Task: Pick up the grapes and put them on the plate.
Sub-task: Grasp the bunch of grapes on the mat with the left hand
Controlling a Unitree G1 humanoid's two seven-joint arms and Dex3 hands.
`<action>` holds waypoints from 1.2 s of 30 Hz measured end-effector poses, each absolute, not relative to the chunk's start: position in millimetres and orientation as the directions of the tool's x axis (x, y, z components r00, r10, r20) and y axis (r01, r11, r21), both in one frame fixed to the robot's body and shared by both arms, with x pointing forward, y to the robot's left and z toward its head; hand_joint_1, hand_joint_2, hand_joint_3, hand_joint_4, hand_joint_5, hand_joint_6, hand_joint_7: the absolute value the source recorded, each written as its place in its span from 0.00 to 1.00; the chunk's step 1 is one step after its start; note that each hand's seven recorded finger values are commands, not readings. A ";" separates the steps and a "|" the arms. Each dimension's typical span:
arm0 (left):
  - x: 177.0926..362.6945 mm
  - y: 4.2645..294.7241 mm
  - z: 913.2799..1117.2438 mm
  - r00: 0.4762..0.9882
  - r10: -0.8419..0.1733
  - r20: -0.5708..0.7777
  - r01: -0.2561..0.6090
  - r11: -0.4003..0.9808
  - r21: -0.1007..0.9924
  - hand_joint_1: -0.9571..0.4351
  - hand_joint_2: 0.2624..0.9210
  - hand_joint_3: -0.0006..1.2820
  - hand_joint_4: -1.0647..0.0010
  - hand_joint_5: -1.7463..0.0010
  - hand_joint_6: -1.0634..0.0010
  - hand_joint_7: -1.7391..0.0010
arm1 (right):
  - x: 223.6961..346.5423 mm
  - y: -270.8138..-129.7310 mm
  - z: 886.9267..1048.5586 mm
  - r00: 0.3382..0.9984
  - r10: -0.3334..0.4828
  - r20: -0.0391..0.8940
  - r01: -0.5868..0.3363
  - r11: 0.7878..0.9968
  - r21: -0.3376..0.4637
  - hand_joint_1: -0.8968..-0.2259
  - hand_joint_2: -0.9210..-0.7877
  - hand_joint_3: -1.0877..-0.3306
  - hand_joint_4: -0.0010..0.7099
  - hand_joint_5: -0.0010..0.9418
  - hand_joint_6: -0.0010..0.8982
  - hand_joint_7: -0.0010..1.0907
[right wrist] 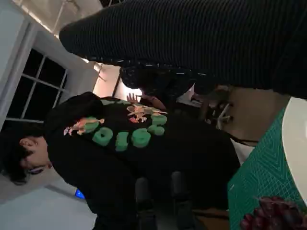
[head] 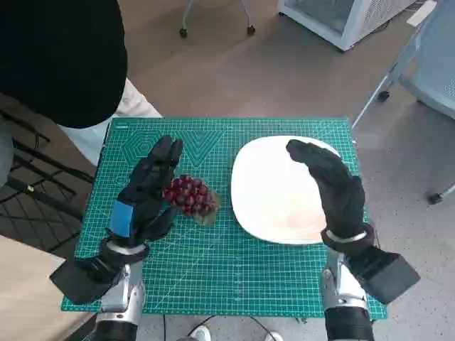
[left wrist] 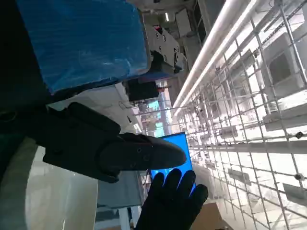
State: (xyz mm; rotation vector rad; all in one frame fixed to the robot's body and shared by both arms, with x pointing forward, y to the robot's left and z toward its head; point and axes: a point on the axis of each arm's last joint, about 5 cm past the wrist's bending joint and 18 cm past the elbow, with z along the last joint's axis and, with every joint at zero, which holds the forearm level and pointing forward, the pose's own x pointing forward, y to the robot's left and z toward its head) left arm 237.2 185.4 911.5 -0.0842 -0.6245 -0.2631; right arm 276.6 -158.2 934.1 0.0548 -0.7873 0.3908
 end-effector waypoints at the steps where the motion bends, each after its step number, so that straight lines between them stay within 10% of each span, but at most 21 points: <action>1: 237.2 185.4 911.5 0.779 -0.218 0.588 0.268 0.963 0.001 0.23 1.00 0.29 0.81 1.00 0.72 1.00 | 276.6 -158.3 934.1 0.638 0.322 0.699 -0.362 0.927 -0.097 0.34 0.00 0.49 0.47 0.01 0.04 0.52; 36: 237.0 184.2 910.9 0.779 -0.214 0.590 0.270 0.963 -0.007 0.22 1.00 0.29 0.81 1.00 0.71 0.99 | 276.5 -159.2 935.8 0.629 0.323 0.707 -0.359 0.928 -0.105 0.34 0.00 0.49 0.47 0.00 0.01 0.54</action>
